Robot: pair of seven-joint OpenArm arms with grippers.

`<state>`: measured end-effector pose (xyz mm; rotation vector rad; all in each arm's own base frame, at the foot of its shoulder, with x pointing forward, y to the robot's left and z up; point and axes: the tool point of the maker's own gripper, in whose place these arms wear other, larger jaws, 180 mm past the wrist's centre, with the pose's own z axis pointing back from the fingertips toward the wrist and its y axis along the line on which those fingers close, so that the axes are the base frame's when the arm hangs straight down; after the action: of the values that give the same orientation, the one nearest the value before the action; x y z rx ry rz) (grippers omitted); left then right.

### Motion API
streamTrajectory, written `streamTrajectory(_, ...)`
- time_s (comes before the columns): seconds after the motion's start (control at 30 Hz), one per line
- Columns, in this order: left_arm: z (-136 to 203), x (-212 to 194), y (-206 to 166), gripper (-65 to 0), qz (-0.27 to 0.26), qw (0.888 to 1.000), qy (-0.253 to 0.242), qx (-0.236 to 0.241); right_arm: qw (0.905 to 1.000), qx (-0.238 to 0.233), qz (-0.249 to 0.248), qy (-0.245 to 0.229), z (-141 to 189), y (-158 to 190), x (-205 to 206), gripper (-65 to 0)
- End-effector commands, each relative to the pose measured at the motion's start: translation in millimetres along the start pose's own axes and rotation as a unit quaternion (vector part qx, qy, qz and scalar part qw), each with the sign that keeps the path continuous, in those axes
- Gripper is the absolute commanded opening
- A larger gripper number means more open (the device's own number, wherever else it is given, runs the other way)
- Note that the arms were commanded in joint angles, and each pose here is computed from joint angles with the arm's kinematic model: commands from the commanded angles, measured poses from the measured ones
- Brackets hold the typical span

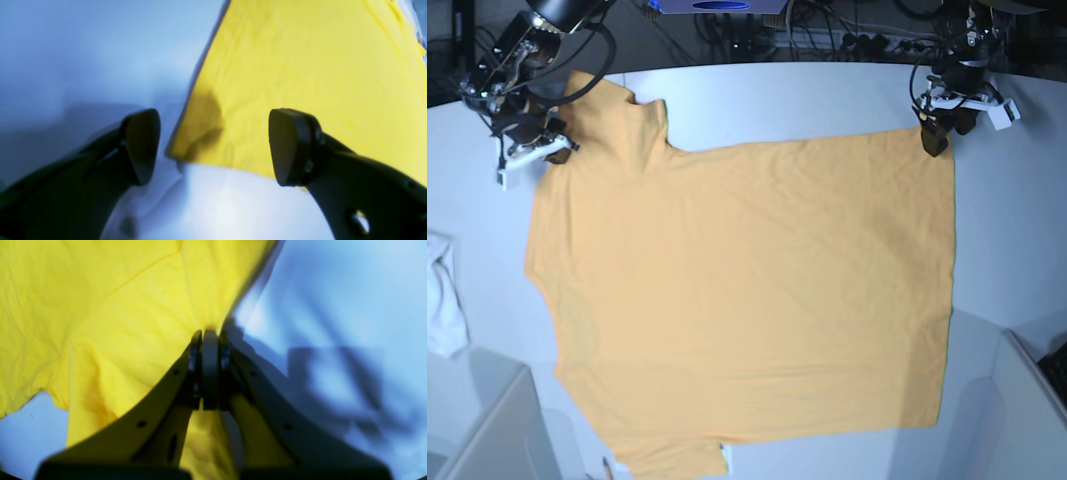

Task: Fold the T-shirt properly
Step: 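Grasp the shoulder edges with both grippers and pull them taut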

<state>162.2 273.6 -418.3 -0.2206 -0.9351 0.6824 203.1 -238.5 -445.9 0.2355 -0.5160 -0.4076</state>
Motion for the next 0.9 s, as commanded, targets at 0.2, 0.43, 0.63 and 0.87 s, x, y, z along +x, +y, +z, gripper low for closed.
streamTrajectory(0.2,-2.6,-10.3,-3.7,-39.0,0.007,1.0,0.018,-0.001,0.9992,-0.027,0.006,0.03,3.7,-13.8,-13.2,-65.0)
streamTrajectory(0.43,-1.8,-9.6,-1.9,-41.1,0.01,1.0,0.016,0.002,0.9992,-0.027,0.006,0.03,3.7,-13.8,-13.2,-65.0)
streamTrajectory(0.63,-7.9,-6.0,-9.3,-65.0,0.005,1.0,0.013,-0.008,0.9991,-0.028,0.006,0.031,4.3,-13.8,-14.4,-65.0)
streamTrajectory(0.87,-1.2,-0.7,0.1,-65.0,-0.018,1.0,0.019,-0.003,0.9987,-0.046,0.009,0.019,19.5,-21.9,-15.4,-65.0)
